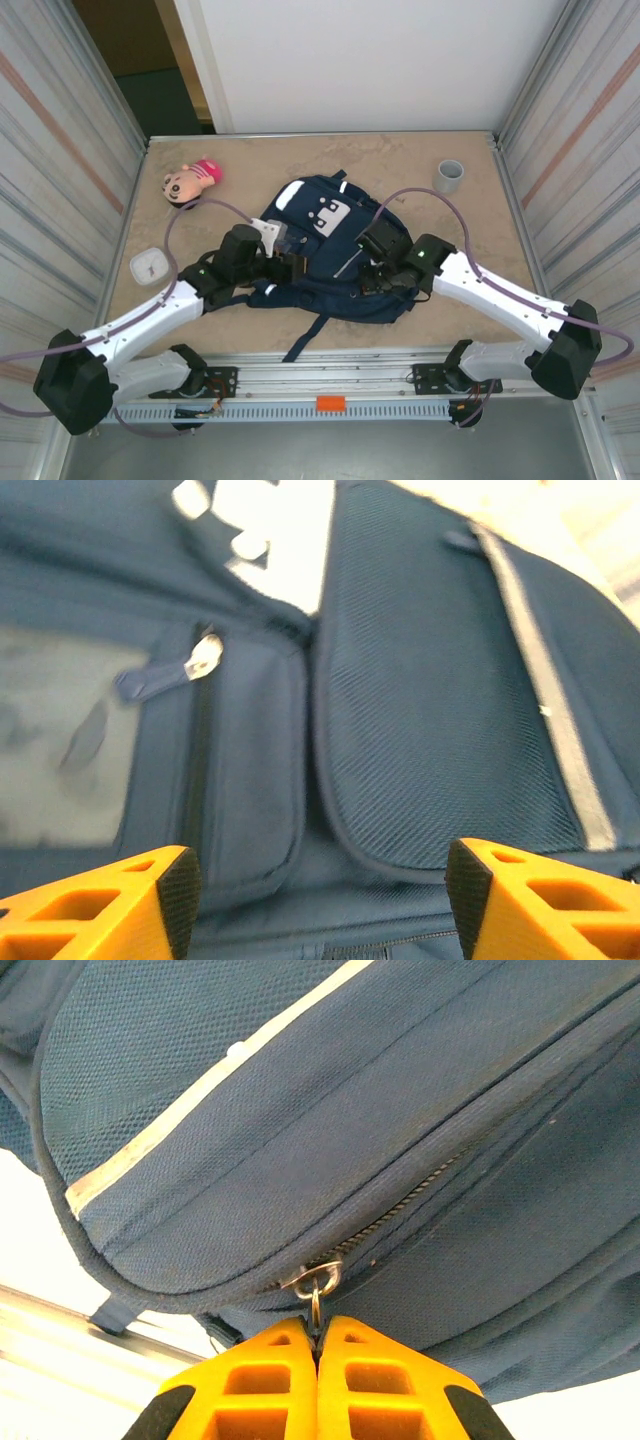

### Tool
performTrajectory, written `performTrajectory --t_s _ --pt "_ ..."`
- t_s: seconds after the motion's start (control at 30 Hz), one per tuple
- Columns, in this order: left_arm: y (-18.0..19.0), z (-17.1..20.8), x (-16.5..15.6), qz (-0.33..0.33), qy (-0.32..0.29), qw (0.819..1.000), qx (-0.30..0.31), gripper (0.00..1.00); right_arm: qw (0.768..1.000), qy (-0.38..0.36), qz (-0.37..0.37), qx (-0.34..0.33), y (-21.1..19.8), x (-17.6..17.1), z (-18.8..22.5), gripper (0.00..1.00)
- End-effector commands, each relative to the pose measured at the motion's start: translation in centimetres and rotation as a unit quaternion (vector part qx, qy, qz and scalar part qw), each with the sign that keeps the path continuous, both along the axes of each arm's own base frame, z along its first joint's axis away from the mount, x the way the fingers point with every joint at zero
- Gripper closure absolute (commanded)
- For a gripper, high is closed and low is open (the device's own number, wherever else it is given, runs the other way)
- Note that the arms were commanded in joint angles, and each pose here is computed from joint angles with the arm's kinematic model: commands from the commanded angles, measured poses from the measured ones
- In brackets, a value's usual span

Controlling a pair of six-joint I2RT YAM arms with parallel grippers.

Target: Pack the student bag

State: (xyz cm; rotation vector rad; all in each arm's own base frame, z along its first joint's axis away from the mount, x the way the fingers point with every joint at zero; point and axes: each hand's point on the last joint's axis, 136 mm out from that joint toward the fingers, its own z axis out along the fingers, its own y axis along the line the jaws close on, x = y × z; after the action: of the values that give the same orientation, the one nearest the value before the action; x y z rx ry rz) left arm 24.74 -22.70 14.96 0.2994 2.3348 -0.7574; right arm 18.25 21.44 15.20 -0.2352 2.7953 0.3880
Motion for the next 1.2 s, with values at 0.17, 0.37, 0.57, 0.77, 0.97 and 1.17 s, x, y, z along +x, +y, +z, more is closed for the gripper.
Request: performTrajectory --t_s 0.17,0.37,0.57,0.77,0.97,1.17 --pt "5.4 -7.1 -0.4 0.211 0.181 0.960 -0.031 0.36 0.999 -0.023 -0.003 0.034 2.4 -0.6 0.5 1.00" --pt "6.2 -8.4 3.4 0.238 0.185 0.951 -0.076 0.37 0.998 -0.021 0.021 0.051 5.8 -1.5 -0.1 1.00" --pt "5.4 -8.3 8.1 0.238 0.184 0.948 -0.102 0.36 0.996 -0.037 0.031 0.074 9.9 -0.9 0.3 1.00" --pt "4.3 -7.4 12.1 0.230 0.194 0.945 -0.132 0.37 0.994 -0.061 0.027 0.087 12.8 0.5 0.8 1.00" --pt "4.7 -4.0 9.8 0.232 0.208 0.936 -0.161 0.36 0.995 -0.067 0.019 0.073 12.1 1.5 0.8 1.00" --pt "5.6 -2.5 3.3 0.266 0.261 0.907 -0.196 0.39 0.996 -0.055 0.021 0.071 11.0 1.6 0.4 1.00"
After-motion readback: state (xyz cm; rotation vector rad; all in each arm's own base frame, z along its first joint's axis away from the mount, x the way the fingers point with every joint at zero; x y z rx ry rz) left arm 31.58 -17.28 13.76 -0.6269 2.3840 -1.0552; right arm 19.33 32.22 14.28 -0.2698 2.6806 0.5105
